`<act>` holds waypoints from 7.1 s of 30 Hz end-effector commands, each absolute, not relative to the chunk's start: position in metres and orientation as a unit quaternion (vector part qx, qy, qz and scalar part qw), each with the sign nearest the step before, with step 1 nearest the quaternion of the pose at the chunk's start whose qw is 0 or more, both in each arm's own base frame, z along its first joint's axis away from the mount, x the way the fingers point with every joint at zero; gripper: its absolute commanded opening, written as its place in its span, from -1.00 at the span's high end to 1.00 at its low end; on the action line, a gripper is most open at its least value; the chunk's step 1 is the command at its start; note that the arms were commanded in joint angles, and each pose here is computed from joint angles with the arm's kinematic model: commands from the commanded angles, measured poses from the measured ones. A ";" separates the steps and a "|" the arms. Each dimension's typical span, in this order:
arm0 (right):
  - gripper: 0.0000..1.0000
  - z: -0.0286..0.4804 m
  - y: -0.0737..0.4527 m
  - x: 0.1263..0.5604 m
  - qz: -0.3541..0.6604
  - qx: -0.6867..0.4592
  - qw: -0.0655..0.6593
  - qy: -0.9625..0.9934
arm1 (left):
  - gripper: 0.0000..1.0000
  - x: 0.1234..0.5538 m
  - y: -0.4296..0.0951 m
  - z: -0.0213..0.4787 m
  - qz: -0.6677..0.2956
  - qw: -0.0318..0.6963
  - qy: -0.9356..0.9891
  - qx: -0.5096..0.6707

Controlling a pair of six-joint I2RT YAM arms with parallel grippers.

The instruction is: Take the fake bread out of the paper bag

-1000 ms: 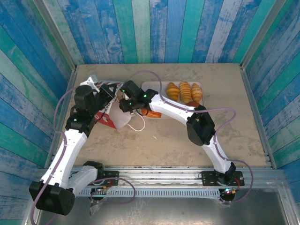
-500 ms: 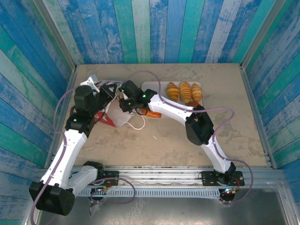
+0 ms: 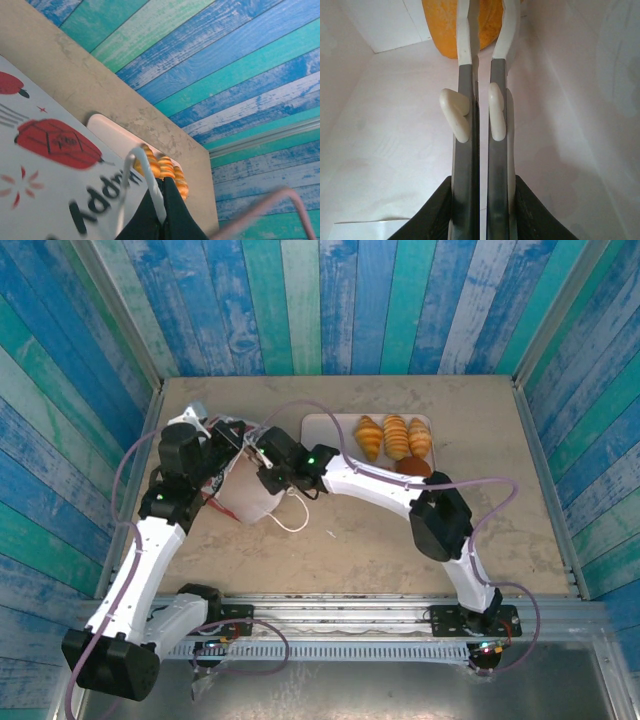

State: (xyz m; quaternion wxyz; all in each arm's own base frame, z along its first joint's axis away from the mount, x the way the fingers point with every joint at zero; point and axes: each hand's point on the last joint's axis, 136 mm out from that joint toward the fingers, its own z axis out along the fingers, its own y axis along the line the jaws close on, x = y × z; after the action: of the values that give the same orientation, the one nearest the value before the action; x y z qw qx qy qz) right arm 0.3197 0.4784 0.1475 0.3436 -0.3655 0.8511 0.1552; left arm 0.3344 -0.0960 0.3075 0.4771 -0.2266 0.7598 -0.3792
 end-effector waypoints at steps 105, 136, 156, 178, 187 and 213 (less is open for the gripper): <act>-0.08 0.136 0.457 0.221 0.361 -0.346 0.113 0.859 | 1.00 0.278 -0.111 0.309 -0.330 0.474 0.815 -0.049; 0.22 0.107 0.462 0.242 0.271 -0.362 0.109 0.885 | 1.00 0.280 -0.105 0.302 -0.321 0.475 0.816 -0.070; 0.21 0.130 0.401 0.247 0.174 -0.346 0.155 0.909 | 1.00 0.283 -0.094 0.302 -0.297 0.483 0.818 -0.094; -0.10 0.137 0.435 0.251 0.286 -0.330 0.131 0.890 | 1.00 0.283 -0.113 0.294 -0.333 0.456 0.823 -0.059; -0.14 0.129 0.440 0.249 0.269 -0.344 0.138 0.889 | 1.00 0.284 -0.114 0.293 -0.339 0.457 0.820 -0.065; -0.17 0.095 0.455 0.250 0.165 -0.414 0.157 0.881 | 1.00 0.286 -0.115 0.292 -0.348 0.454 0.817 -0.073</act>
State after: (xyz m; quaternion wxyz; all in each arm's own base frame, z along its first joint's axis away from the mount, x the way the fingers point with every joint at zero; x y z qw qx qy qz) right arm 0.2502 0.4511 0.0969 0.1603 -0.4029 0.8848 0.1708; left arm 0.2843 -0.1113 0.2890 0.4476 -0.0802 0.8246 -0.3365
